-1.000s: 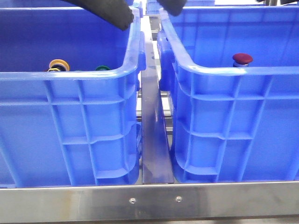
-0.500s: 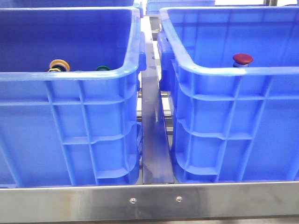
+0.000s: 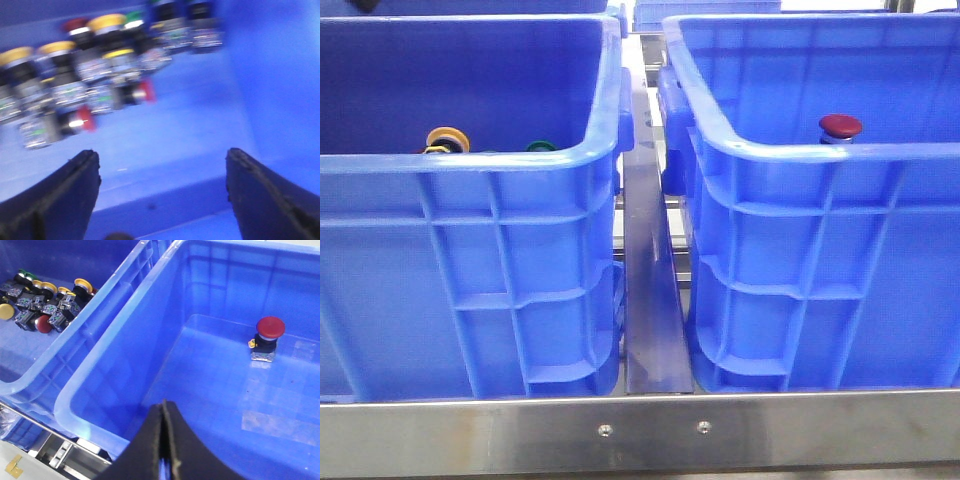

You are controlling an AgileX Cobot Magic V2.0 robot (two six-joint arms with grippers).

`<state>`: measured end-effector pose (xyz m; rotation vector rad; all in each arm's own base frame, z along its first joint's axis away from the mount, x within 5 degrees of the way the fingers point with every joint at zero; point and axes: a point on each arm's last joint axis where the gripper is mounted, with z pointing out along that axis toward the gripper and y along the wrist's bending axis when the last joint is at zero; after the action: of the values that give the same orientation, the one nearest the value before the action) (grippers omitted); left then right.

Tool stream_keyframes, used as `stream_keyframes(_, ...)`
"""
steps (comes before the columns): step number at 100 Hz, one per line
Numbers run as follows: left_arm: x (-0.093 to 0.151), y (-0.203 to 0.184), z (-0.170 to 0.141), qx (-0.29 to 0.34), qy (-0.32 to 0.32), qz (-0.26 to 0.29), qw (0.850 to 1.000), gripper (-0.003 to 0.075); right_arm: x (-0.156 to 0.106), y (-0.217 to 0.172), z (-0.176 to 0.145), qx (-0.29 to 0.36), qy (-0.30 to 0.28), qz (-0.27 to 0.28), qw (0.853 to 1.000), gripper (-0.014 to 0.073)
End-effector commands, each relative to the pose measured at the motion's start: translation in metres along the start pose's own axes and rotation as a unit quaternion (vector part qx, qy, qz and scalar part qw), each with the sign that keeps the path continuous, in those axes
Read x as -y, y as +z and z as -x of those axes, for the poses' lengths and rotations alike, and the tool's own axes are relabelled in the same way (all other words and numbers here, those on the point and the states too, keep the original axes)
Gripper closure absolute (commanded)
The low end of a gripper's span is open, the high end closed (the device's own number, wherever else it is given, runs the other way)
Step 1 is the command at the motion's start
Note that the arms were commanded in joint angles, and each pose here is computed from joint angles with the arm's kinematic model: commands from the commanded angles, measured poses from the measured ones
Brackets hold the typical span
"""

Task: Pick red and yellow buttons and place in box
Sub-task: 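Lower the left gripper into the button bin and grasp a yellow-capped button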

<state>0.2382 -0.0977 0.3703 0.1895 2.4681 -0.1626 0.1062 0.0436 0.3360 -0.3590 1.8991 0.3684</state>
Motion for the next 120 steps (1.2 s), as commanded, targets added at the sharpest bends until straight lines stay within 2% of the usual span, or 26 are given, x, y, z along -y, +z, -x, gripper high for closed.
stream_keyframes(1, -0.005, -0.01, 0.018, 0.032, -0.017, 0.008, 0.999, 0.0231, 0.002, -0.004, 0.012, 0.037, -0.006, -0.014, 0.999, 0.0664)
stream_keyframes(18, -0.01, 0.009, 0.038, -0.004, -0.03, 0.028, 0.999, 0.0231, 0.002, -0.004, 0.012, 0.037, -0.006, -0.014, 0.999, 0.0664)
stream_keyframes(29, -0.008, 0.028, 0.049, -0.02, -0.017, 0.025, 0.999, 0.0231, 0.002, -0.004, 0.012, 0.037, -0.006, -0.014, 0.999, 0.0664)
stream_keyframes(61, -0.002, 0.078, 0.056, -0.062, -0.017, 0.026, 0.998, 0.0231, 0.002, -0.004, 0.012, 0.037, -0.006, -0.014, 0.999, 0.0664)
stream_keyframes(96, 0.001, 0.129, 0.057, -0.069, -0.012, 0.025, 0.997, 0.0231, 0.002, -0.004, 0.012, 0.034, -0.006, -0.012, 0.999, 0.0664)
stream_keyframes(120, 0.003, 0.147, 0.065, -0.046, -0.008, 0.023, 0.999, 0.0231, 0.001, -0.004, 0.011, 0.03, -0.006, -0.01, 0.999, 0.0664)
